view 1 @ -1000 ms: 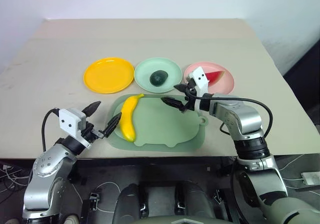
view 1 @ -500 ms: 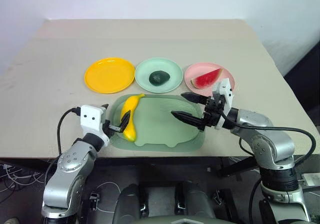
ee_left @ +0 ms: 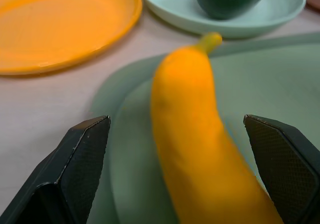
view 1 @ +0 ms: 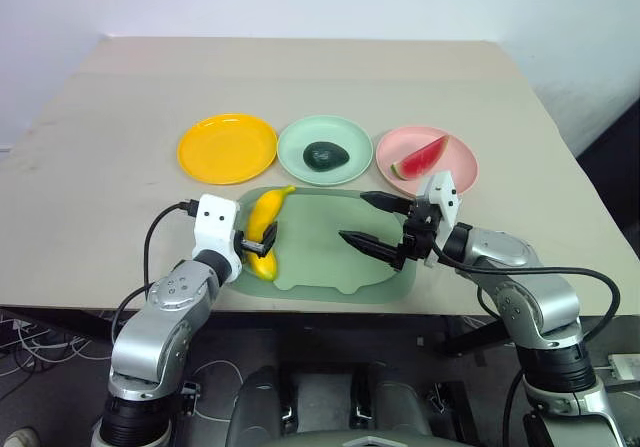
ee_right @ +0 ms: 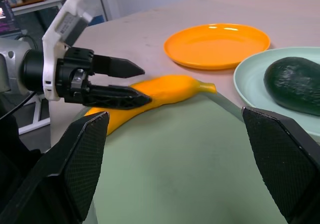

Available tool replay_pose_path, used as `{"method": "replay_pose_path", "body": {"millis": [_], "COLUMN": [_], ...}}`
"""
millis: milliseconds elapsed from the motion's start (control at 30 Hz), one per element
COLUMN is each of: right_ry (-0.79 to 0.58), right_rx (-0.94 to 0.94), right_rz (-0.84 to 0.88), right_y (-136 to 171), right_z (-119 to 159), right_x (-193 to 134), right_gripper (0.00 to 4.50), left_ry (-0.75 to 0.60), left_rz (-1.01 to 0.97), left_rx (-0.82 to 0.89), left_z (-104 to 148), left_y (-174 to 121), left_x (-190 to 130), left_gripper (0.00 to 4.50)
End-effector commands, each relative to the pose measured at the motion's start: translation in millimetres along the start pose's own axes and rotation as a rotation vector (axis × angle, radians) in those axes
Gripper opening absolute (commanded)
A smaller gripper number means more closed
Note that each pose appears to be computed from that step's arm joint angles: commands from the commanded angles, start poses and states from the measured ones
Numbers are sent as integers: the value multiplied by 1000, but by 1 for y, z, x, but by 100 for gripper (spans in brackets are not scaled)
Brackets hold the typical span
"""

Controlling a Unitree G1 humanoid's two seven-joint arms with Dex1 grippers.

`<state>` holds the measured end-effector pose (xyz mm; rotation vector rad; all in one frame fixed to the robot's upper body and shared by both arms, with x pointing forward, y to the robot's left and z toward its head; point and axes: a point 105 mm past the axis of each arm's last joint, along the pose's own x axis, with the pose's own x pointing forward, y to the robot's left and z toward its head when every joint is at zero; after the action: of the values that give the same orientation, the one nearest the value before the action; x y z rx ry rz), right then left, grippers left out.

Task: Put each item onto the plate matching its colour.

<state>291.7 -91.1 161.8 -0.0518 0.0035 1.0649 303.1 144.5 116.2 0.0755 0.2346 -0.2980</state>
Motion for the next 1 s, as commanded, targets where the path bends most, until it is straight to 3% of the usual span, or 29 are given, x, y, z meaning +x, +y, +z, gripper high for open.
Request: {"method": "replay_pose_path", "body": {"millis": [33,100,167,400,433,633,1000], "right_ry": [-16,-14,-13,-4,-5,-10,-3], "right_rx": [-60,-60,-63,-72,-72,-75,-86], "right_rz": [6,-1,-10,-36,-37,-43,-29], "right_y": [5,4,2,-1,-2,-2,-3], "right_z": [7,6,6,4,4,5,3], "right_x": [1,1,1,0,0,2,11], "right_gripper": [449,449,450,450,450,450,450], "left_ry": [47,78,68,109,95,-104,-207], "left_rz": [-6,-16,-39,-93,-100,-169,170], "left_rx": [19,7,7,14,26,48,-53], "left_z": [1,2,6,10,15,52,81], "left_y": [-1,-1,-4,-9,-9,-20,37], "left_x": [-3,0,-1,-1,0,2,40], "left_gripper": [450,450,411,194,184,184,184]}}
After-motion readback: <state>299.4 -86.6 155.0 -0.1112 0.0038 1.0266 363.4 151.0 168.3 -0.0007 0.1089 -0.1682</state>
